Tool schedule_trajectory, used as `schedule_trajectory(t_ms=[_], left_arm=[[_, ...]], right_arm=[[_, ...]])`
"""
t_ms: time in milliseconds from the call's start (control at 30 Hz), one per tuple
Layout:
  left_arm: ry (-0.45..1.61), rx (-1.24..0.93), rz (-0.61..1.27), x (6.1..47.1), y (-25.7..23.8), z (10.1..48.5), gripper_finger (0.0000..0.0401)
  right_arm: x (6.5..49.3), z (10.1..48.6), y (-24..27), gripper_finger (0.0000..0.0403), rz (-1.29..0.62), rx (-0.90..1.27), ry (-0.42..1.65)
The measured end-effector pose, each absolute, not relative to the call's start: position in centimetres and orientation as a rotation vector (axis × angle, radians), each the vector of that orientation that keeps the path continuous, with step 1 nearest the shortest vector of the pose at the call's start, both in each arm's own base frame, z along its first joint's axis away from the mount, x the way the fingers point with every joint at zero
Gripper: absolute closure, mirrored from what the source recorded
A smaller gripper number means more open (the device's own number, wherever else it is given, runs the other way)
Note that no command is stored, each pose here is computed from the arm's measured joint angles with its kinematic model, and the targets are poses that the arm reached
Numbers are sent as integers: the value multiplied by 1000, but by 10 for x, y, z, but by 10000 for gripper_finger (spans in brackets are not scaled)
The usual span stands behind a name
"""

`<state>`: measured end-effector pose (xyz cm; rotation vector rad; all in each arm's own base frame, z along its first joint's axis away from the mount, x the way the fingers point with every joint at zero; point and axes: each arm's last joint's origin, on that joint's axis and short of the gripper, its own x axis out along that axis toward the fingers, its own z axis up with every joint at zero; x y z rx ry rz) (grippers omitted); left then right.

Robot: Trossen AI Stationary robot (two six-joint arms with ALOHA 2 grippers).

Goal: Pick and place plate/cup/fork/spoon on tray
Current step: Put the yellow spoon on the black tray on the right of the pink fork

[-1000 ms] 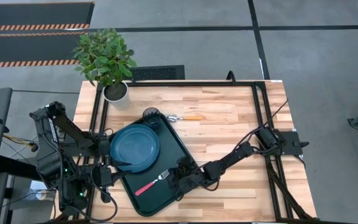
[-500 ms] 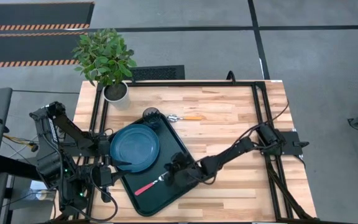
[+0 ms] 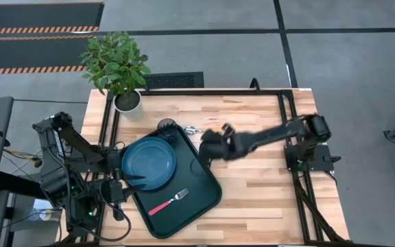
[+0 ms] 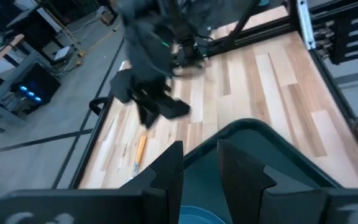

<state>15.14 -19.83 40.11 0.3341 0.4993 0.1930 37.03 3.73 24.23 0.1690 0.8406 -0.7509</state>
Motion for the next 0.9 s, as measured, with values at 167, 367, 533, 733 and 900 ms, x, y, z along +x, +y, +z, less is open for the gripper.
schedule_trajectory(t_ms=[167,367,533,733,900], left_arm=[[505,328,212,150,-196,400,314],[510,299,223,150,-195,399,314],[523,296,228,149,-194,398,314],[521,308,252,150,-191,397,314],[519,299,263,151,-190,397,314]], right_arm=[[364,245,-18,230,-677,48,1028],[366,205,-73,180,-375,-18,1226],[364,178,-114,176,-309,28,1293],[366,152,-136,181,-257,71,1313],[369,138,-142,183,-247,94,1324]])
